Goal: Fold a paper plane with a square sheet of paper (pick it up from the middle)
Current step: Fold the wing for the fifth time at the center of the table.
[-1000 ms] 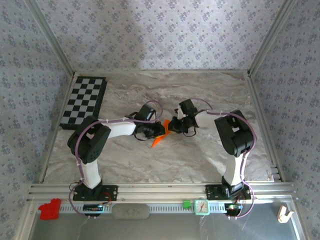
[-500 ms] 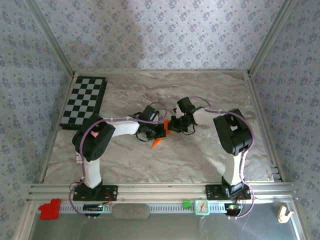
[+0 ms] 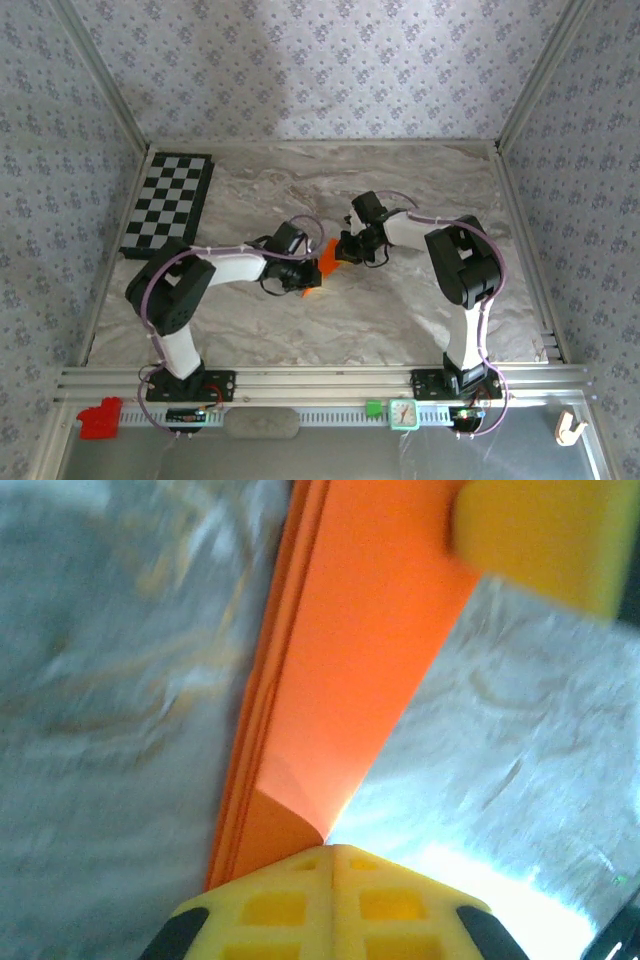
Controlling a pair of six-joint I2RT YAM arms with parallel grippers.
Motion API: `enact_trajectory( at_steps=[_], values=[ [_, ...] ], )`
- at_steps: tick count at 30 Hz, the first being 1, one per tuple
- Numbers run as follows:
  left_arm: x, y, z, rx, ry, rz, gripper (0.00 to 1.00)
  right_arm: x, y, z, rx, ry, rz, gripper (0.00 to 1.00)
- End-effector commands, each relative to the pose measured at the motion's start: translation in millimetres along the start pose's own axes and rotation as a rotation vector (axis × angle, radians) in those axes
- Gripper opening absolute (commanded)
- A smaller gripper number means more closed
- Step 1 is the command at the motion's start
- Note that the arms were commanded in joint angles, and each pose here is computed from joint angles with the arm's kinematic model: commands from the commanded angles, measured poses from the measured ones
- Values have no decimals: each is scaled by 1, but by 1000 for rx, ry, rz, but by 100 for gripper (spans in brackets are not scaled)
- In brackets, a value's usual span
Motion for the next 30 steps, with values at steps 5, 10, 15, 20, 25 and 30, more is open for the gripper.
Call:
enact_trajectory(
  at_steps=[5, 10, 15, 20, 25, 30],
  values=[
    [-3, -36, 17, 26, 57, -35, 10, 2, -10, -6, -14, -63, 60, 11],
    [-1, -78, 1, -125, 31, -43, 20, 44, -47, -4, -58, -127, -51, 24],
    [14, -122, -6, -268, -38, -130, 40, 55, -71, 6, -118, -115, -8, 42],
    [33, -164, -7, -370, -94, -224, 59, 60, -81, 19, -202, -113, 92, 60],
    [48, -194, -5, -448, -109, -311, 81, 66, -78, 34, -296, -63, 254, 70],
    [56, -215, -3, -500, -82, -373, 96, 71, -59, 43, -356, 11, 376, 74]
  ],
)
Point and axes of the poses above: each hand's point on the last joint's axis, 136 mm out from that joint toward the fingers, its own y axis out along the fingers, its own x axis along the line the jaws close on, z = x × y, the point moved 7 cm from there along -y, back along the fingers, and after that the axes turned 13 degrees about y, right-handed, at the moved point
